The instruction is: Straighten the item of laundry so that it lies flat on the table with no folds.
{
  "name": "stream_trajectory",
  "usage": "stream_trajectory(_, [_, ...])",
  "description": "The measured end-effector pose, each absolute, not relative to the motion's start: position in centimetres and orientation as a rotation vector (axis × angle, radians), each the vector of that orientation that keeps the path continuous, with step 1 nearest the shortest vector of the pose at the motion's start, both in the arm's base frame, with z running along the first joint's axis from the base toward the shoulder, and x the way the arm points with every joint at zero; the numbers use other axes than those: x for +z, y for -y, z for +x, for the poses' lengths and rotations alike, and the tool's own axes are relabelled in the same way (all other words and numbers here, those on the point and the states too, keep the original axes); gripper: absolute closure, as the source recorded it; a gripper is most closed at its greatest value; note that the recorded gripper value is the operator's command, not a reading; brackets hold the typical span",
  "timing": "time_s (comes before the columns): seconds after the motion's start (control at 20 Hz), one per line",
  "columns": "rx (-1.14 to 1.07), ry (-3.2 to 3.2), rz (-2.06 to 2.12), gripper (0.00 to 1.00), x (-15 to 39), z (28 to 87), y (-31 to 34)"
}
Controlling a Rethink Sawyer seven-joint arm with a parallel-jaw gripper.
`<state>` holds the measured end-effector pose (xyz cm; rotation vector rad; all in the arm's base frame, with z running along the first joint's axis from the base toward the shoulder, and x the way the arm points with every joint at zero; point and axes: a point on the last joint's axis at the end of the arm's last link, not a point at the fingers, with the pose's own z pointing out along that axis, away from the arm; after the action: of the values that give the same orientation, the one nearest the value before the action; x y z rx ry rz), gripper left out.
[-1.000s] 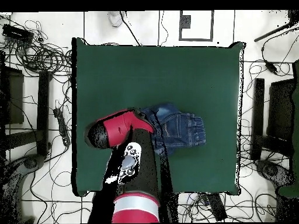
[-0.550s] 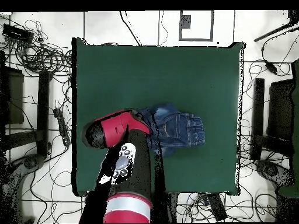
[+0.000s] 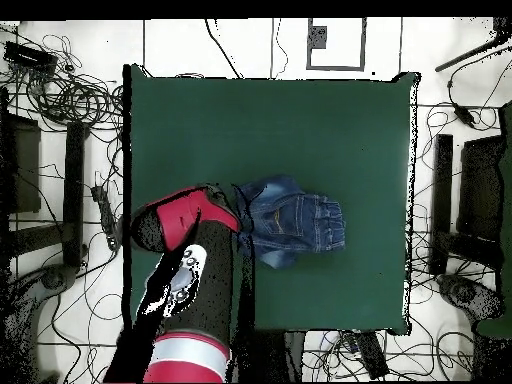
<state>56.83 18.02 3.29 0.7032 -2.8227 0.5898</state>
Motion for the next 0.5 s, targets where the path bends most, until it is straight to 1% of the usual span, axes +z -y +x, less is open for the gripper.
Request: stream_trajectory(0.5, [0.613, 2.788, 0.647, 1.0, 2.8, 57.8, -20.7])
